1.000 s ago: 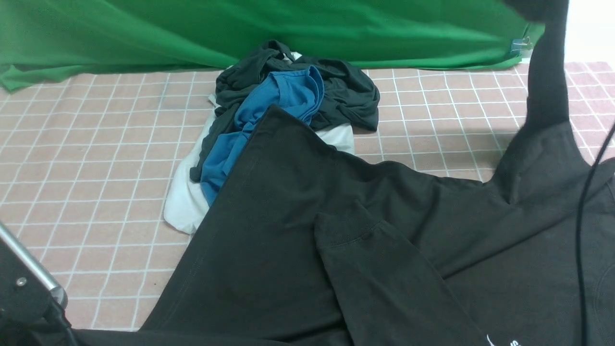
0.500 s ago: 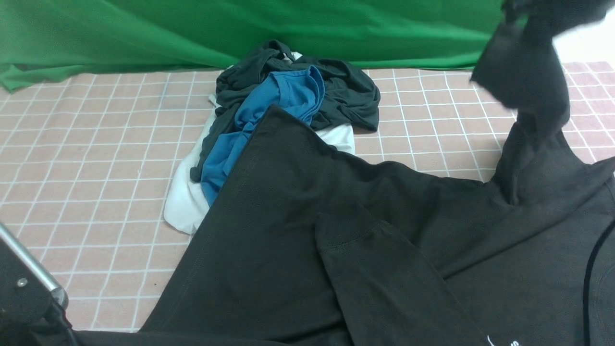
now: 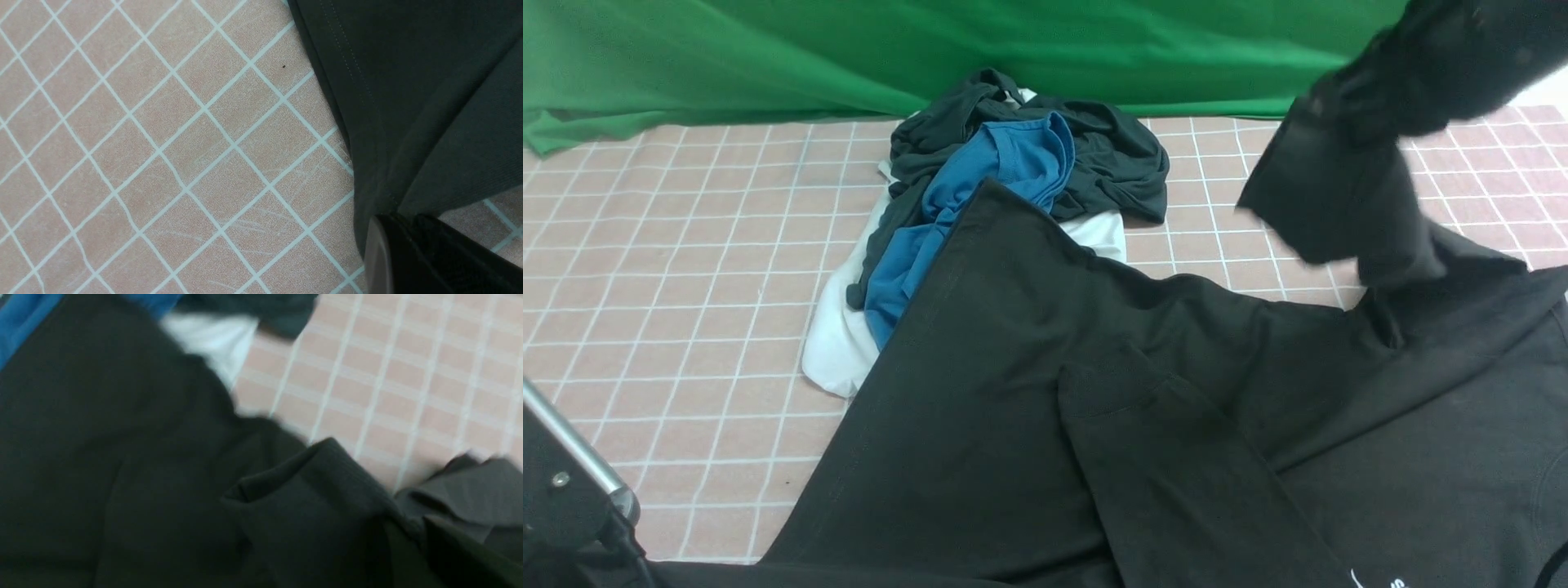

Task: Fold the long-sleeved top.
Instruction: Use the right arm to drag and drop the cuff onto the cuffclosest to the right arm

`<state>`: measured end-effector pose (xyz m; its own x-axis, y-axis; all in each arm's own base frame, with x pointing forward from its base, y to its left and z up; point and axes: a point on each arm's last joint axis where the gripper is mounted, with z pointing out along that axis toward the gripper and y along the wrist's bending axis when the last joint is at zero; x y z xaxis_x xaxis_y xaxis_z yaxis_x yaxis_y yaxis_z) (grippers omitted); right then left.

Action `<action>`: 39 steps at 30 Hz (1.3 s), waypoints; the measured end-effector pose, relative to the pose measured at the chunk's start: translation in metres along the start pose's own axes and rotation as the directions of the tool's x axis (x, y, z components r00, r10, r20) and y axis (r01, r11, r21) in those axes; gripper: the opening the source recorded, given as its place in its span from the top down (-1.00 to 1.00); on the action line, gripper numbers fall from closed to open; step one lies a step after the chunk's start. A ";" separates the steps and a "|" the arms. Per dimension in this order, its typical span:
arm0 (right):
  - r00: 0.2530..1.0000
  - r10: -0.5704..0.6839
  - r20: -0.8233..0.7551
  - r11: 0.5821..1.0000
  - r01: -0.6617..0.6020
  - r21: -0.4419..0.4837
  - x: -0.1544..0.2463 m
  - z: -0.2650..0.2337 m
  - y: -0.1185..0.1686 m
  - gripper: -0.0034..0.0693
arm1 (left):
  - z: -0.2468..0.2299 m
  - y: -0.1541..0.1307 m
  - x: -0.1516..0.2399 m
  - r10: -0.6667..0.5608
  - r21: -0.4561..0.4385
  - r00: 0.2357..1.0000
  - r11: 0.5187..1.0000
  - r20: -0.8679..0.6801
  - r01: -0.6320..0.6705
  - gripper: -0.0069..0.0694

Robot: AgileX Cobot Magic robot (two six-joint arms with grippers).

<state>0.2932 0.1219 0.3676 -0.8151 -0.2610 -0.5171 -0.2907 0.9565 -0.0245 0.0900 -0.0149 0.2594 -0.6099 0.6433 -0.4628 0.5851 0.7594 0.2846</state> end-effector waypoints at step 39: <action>0.924 0.029 -0.382 0.999 -0.038 -0.018 0.127 0.091 0.056 -0.30 | 0.000 -0.003 -0.002 -0.026 0.030 0.999 0.999 0.025 0.025 0.73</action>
<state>0.2190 0.1537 0.2228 -0.9526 -0.2634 -0.1519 -0.2681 0.9633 0.0106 0.0899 -0.0184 0.2597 -0.6115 0.6207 -0.4907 0.5852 0.7722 0.2475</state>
